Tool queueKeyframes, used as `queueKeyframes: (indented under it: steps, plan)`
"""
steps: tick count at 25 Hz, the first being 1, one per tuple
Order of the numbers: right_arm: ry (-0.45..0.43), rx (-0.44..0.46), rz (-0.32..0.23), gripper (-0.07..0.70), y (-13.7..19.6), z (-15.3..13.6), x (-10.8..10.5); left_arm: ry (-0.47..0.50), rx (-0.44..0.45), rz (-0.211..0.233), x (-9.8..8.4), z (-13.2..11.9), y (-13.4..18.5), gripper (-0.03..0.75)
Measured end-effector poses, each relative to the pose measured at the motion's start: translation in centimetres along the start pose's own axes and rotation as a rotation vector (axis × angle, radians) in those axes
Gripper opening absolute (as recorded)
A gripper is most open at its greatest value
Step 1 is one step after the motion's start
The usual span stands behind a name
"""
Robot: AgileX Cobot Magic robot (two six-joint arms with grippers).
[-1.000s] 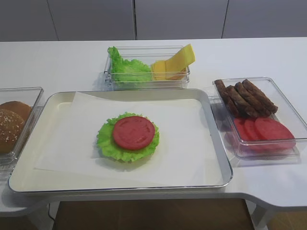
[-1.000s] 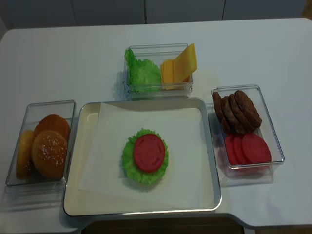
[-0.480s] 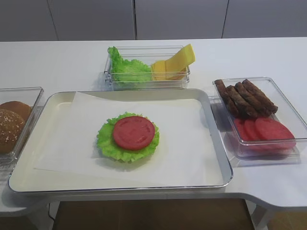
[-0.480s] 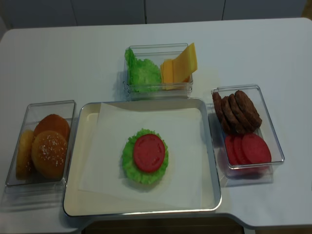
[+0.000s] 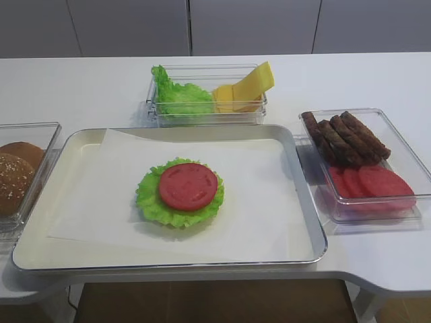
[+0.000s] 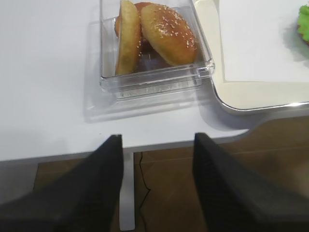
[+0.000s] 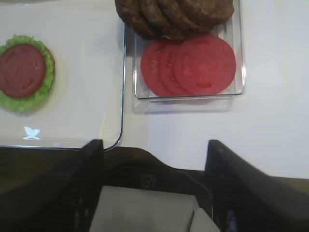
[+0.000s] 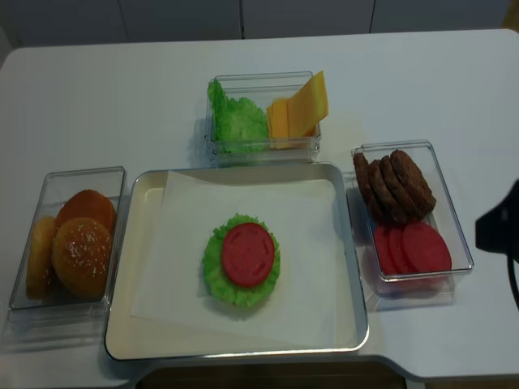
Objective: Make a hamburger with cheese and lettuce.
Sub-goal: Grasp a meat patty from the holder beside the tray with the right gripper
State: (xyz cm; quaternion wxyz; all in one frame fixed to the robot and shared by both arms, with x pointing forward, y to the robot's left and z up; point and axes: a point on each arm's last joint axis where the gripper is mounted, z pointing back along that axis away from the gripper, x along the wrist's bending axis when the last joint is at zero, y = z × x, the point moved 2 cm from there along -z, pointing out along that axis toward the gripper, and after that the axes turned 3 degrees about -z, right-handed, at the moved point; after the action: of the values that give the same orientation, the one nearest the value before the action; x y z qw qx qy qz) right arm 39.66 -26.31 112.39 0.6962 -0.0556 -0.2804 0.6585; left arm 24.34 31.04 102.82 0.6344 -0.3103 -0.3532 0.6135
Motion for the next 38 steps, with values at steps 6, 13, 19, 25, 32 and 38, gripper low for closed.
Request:
queueKeyframes:
  steps: [6,13,19,25,32,38]
  plan:
    - [-0.016,0.053,-0.028,0.503,-1.3,-1.4,0.1,0.0,0.0,0.0,0.0,0.0,0.0,0.353]
    - [-0.165,0.109,-0.081,0.453,-2.5,-2.9,1.5,0.0,0.0,0.0,0.0,0.0,0.0,0.353]
    - [-0.014,0.117,-0.046,0.446,-5.0,-3.7,1.6,0.0,0.0,0.0,0.0,0.0,0.0,0.353]
    - [0.095,0.119,0.02,0.446,-8.0,-5.8,4.7,0.0,0.0,0.0,0.0,0.0,0.0,0.353]
    - [0.136,0.197,0.023,0.445,-9.9,-10.6,7.0,0.0,0.0,0.0,0.0,0.0,0.0,0.353]
    - [0.16,0.201,-0.058,0.445,-11.3,-12.6,7.4,0.0,0.0,0.0,0.0,0.0,0.0,0.353]
